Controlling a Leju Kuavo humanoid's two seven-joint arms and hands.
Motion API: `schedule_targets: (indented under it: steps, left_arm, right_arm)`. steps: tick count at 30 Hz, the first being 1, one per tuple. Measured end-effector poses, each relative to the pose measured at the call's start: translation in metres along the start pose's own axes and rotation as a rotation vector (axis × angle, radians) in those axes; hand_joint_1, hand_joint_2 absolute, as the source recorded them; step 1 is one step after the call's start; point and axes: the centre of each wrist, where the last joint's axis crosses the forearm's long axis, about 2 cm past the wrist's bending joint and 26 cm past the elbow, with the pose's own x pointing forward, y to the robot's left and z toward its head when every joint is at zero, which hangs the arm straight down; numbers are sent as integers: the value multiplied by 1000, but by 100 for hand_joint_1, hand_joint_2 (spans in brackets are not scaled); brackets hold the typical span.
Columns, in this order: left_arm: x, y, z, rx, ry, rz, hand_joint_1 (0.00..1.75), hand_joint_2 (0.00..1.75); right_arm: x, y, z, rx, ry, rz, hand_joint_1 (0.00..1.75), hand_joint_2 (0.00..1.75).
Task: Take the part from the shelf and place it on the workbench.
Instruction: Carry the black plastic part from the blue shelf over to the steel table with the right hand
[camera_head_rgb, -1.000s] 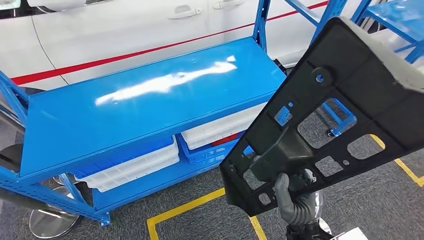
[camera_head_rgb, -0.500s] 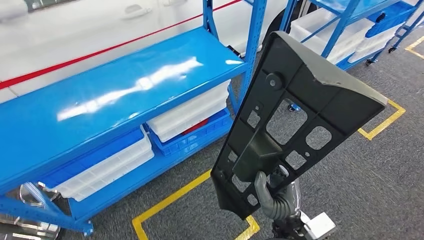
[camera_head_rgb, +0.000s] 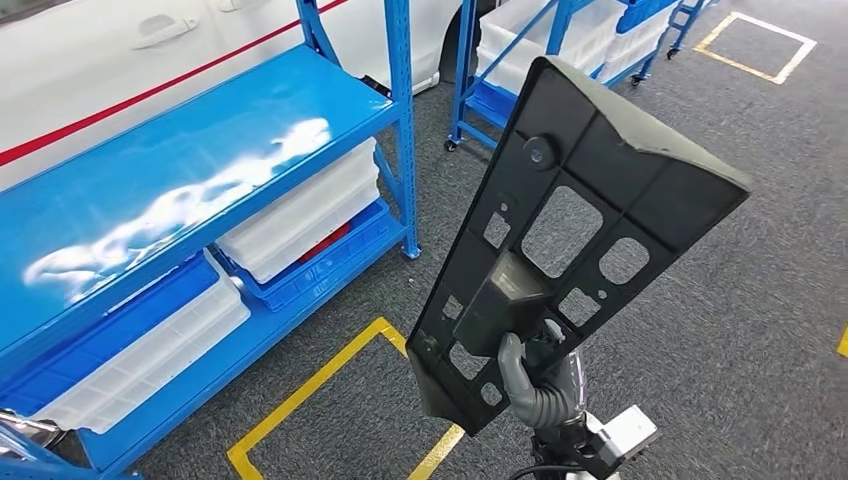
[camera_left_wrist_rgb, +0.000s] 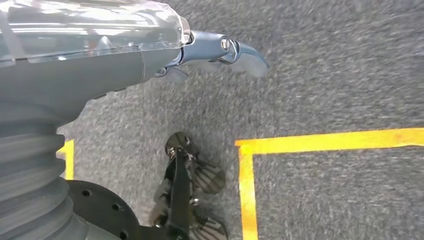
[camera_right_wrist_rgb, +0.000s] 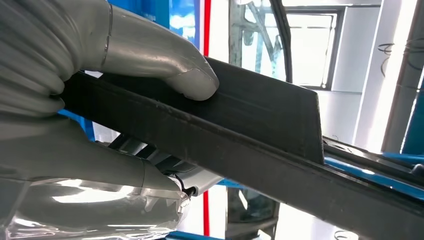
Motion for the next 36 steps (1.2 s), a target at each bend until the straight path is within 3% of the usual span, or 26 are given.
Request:
schedule_targets:
  steps: [21, 36]
  left_arm:
    - [-6, -11, 11, 18, 31, 4, 0, 175]
    - [-9, 6, 1, -67, -44, -37, 0, 175]
  right_arm:
    - [-8, 4, 0, 3, 21, -14, 175, 175]
    - [12, -17, 32, -122, 44, 76, 175, 175]
